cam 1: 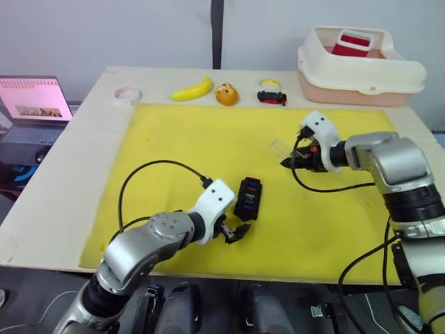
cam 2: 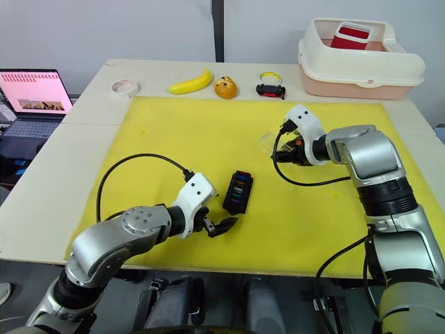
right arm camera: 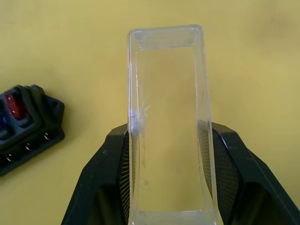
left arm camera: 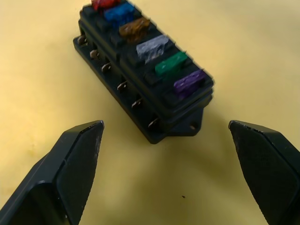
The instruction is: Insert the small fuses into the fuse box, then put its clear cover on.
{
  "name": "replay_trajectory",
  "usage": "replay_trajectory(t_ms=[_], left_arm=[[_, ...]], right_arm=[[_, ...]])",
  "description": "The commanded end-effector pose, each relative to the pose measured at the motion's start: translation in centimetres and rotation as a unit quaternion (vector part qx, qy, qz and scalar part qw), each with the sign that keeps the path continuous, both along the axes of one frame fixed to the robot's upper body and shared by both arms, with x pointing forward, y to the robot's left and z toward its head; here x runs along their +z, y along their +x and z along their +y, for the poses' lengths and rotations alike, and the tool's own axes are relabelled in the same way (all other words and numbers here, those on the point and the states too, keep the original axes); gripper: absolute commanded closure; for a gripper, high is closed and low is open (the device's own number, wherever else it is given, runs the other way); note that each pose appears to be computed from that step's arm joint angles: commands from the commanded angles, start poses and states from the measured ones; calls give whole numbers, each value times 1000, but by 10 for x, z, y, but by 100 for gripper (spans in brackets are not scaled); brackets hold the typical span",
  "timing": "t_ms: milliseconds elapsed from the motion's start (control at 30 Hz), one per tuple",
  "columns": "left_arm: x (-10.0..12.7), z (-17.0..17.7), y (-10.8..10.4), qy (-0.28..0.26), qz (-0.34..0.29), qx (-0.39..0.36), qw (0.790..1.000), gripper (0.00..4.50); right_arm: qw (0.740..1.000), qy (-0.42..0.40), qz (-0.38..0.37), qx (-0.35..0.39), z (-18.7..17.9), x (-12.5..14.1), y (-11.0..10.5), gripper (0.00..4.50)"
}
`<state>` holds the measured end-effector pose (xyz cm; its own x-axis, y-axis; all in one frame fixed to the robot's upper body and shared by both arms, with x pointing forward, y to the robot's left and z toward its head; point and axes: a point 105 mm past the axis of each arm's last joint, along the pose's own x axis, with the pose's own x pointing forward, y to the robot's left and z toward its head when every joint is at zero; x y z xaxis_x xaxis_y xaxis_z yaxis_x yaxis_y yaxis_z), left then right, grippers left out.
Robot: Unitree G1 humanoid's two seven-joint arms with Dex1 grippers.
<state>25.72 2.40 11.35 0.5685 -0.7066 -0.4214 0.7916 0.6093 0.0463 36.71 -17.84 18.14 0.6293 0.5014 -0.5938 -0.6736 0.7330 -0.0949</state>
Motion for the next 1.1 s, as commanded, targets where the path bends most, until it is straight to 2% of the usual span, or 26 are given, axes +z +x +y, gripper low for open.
replay_trajectory(t_ms=[33, 300, 533, 767, 933, 1033, 1100], left_arm=[[-1, -7, 0, 0, -5, 5, 1000, 0], [-7, -26, 3, -19, 7, 23, 1000, 0], [-12, -36, 16, -27, 2, 48, 998, 0], [-20, -29, 32, -9, -14, 83, 996, 0], [-23, -23, 35, -3, -14, 95, 995, 0], [-24, -16, 36, 0, -11, 95, 995, 76], [-25, -9, 36, 3, -8, 94, 996, 167]], right_arm=[[999, 15, -34, 6, 4, 24, -5, 281], [999, 15, -40, -11, -2, 32, -12, 281], [999, 10, -51, -12, -1, 37, -11, 281], [998, 9, -65, -10, 3, 44, -9, 281], [998, 8, -67, -9, 4, 45, -10, 281], [998, 8, -67, -9, 4, 45, -10, 281], [998, 9, -68, -7, 4, 44, -10, 281]])
